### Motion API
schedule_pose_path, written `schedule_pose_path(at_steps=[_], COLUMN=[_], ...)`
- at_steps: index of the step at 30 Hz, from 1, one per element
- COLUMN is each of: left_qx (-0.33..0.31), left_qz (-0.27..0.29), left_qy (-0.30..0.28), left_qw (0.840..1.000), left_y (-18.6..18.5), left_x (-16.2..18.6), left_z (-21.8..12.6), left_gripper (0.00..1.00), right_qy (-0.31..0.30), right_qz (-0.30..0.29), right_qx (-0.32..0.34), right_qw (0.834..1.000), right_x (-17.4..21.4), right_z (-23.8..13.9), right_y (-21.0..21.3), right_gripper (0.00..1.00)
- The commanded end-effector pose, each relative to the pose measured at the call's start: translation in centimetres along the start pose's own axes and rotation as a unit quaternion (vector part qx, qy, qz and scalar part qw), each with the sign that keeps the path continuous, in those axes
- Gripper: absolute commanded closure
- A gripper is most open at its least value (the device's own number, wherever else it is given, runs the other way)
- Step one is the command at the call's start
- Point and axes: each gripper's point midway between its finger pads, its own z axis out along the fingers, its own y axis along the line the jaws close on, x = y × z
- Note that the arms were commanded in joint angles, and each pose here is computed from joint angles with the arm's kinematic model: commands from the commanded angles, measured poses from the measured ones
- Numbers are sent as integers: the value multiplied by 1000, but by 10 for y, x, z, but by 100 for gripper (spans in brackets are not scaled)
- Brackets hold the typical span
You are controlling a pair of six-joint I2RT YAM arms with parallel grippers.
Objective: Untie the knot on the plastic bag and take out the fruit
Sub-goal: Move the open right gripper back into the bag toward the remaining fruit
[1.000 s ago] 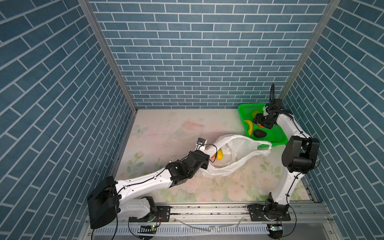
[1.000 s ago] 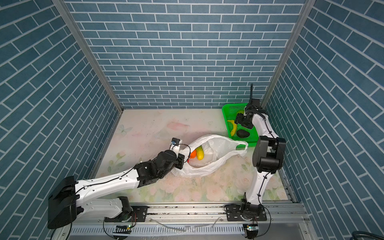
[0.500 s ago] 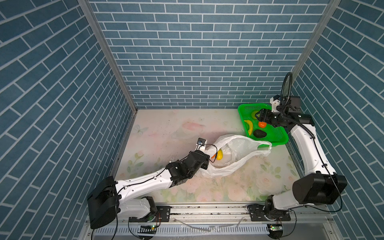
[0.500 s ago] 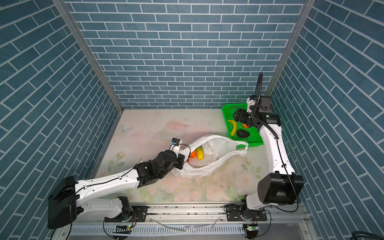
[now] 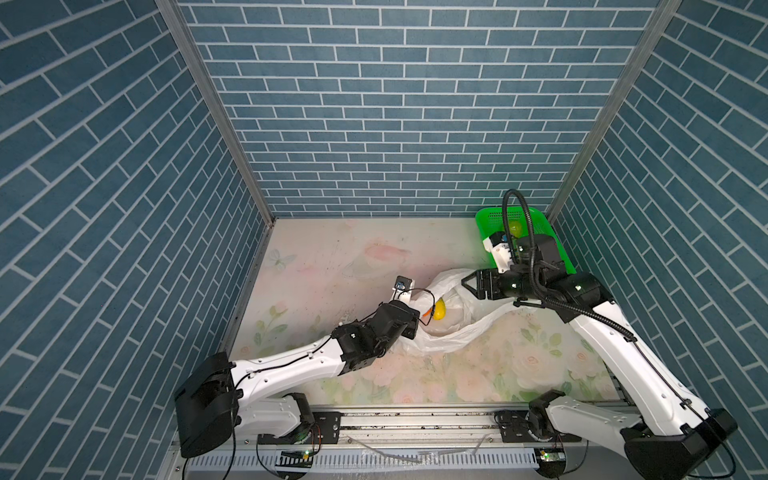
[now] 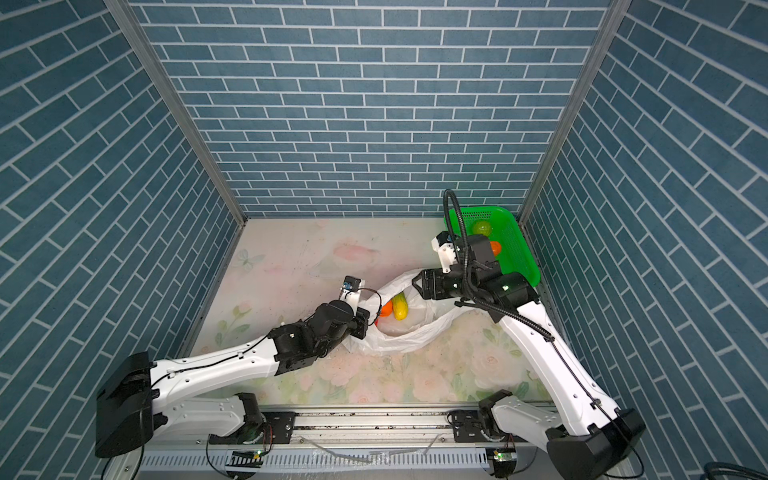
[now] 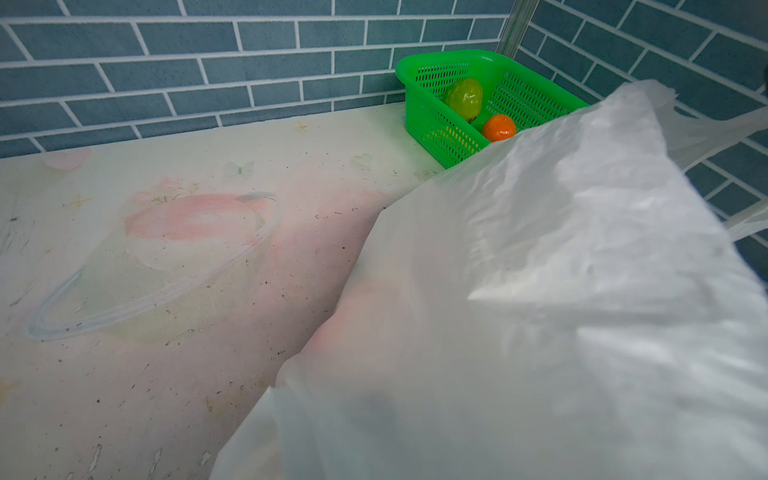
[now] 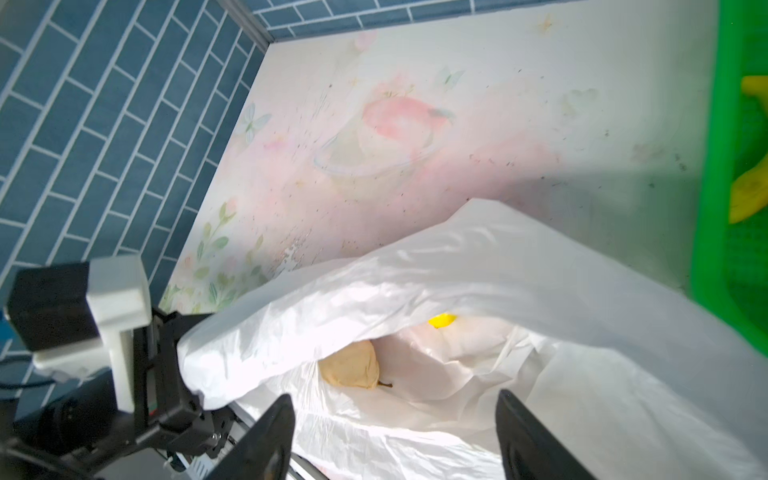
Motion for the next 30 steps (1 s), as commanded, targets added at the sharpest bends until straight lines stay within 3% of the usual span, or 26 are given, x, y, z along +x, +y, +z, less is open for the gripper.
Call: schedule_pose_path(at_steps=[1,8,13,30], left_qx=[7,8,6,4], left_qz=[0,-3,-2,-2], left_qy=[-7,-6,-7,-10], left_qw=[1000,1000,1000,1000], left_y=[-6,-7,-6,-6], left_x=[-7,-6,-6,-8], left_z=[1,1,0,2], left_gripper=[100,100,100,100], right_qy=[5,-22,-41,73], right_qz=[3,-32,-49,-46], right_qx=[21,23,61,78], right_qw=[1000,999,996,993], right_x=[21,54,65,152], right_z=[13,44,65,106], right_y=[-3,-10,-32,-56], right_gripper=[25,25,26,30])
